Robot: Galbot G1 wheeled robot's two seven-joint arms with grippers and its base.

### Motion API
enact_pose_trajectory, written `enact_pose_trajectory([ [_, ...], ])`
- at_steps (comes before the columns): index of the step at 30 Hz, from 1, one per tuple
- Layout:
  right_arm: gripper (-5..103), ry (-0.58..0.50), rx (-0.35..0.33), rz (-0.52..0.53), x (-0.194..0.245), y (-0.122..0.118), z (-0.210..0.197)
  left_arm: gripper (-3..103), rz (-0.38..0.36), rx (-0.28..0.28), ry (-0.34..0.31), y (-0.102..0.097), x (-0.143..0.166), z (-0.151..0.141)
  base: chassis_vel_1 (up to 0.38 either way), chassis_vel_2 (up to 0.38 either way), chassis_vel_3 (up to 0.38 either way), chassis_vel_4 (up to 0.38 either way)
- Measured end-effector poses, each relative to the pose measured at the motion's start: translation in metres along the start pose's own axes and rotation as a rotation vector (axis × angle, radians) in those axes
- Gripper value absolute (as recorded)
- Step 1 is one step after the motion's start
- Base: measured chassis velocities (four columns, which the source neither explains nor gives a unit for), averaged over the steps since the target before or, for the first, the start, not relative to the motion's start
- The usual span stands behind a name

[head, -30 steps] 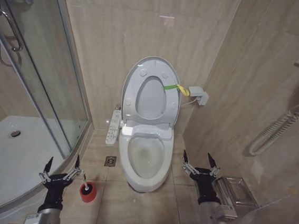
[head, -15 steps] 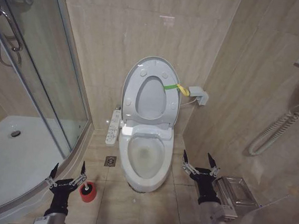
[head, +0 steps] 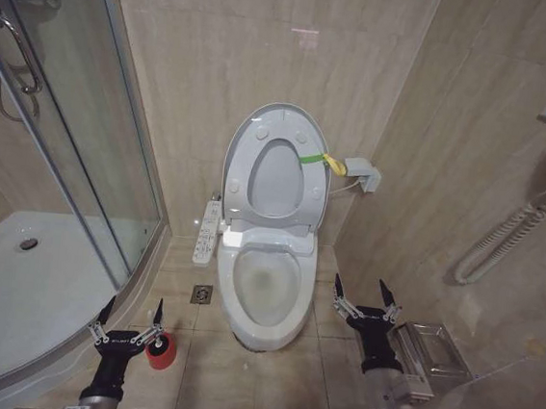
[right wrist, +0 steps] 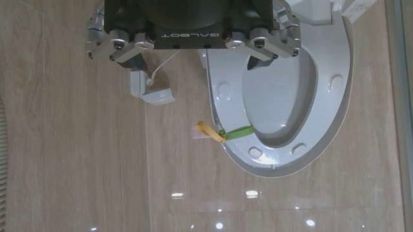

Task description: Open the toilet lid, clean the toilet bowl with a toilet brush, close the toilet lid, and flush.

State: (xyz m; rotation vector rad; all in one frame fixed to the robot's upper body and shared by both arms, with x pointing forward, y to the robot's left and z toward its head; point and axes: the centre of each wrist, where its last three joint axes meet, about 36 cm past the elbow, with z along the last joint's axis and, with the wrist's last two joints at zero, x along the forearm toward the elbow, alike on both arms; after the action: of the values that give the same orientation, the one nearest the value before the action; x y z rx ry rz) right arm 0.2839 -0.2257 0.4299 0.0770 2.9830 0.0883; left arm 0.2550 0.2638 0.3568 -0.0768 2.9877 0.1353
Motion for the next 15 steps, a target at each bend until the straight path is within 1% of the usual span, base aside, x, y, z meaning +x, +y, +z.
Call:
enact_pose_trajectory([
  [7,100,0.0,0.0,0.0,0.0,0.0,0.0,100,0.002,-0.006,-0.014,0.0,-0.003,-0.013,0.0,0.0,0.0,0.0],
  [15,100,0.0,0.0,0.0,0.0,0.0,0.0,100,0.004,-0.018,-0.019,0.002,-0.004,-0.014,0.0,0.0,0.0,0.0],
])
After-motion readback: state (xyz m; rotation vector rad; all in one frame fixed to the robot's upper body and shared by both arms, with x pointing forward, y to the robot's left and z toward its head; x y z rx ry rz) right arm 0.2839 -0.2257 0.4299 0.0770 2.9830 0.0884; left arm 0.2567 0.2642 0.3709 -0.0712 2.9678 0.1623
